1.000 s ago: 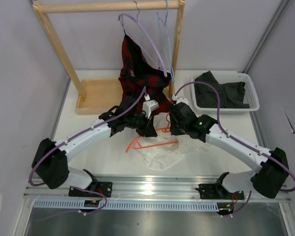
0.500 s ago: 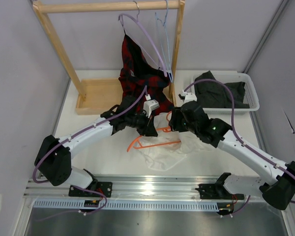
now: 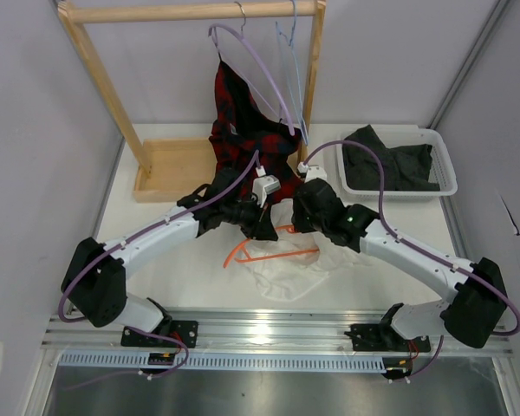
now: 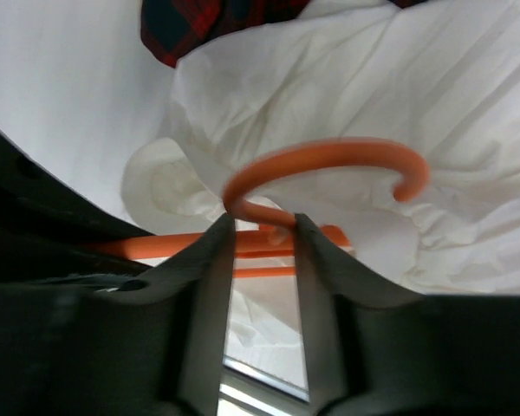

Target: Place the skirt on the hanger

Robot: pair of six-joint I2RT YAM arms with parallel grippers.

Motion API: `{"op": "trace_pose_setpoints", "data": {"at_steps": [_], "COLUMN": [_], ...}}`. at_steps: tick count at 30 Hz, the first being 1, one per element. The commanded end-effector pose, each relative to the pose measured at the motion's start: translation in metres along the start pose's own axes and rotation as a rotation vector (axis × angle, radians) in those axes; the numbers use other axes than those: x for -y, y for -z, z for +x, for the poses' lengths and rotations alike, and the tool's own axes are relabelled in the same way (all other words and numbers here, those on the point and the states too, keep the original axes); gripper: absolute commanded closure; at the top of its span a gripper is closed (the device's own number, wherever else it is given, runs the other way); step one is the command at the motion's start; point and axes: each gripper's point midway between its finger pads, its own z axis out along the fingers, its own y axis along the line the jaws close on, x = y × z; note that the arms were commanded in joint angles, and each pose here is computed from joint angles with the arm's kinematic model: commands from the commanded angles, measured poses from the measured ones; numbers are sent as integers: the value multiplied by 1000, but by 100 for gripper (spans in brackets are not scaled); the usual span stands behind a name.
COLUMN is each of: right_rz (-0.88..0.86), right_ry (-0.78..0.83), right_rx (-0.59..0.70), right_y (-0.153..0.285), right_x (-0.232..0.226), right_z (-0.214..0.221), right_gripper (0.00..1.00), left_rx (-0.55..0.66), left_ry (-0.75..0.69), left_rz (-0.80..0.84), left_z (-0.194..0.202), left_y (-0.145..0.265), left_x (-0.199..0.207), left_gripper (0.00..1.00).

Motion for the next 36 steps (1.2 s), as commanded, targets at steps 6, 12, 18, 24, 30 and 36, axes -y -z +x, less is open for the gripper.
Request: {"op": "trace_pose_setpoints", "data": {"at_steps": [6,12,18,24,30,36], "right_rz": [95,82,95,85,76,71], "right_ry": [-8,-10,-24,-34,-44,-49], "right_rx": [71,63,70,85,88,99], "right_y": [-5,-1,3,6,8,12], "right_x": [5,8,14,13,11,12], "right_z": [-18,-11,-12,-14,-14,-16], "right_gripper": [100,100,100,100,100,100], "left_rx": [77,175,137,24,-11,-9], "left_ry": [-61,-16,55,148,190,224], "left_rz": [-17,-185,-324,-299,-326,-322], "left_z": [-33,-48,-25,16,34,37], "left_y": [13,45,59,37,28,17], "left_x": [9,-6,-32,-43,-55,-61], "left_gripper": [97,51,48,60,50,47]}}
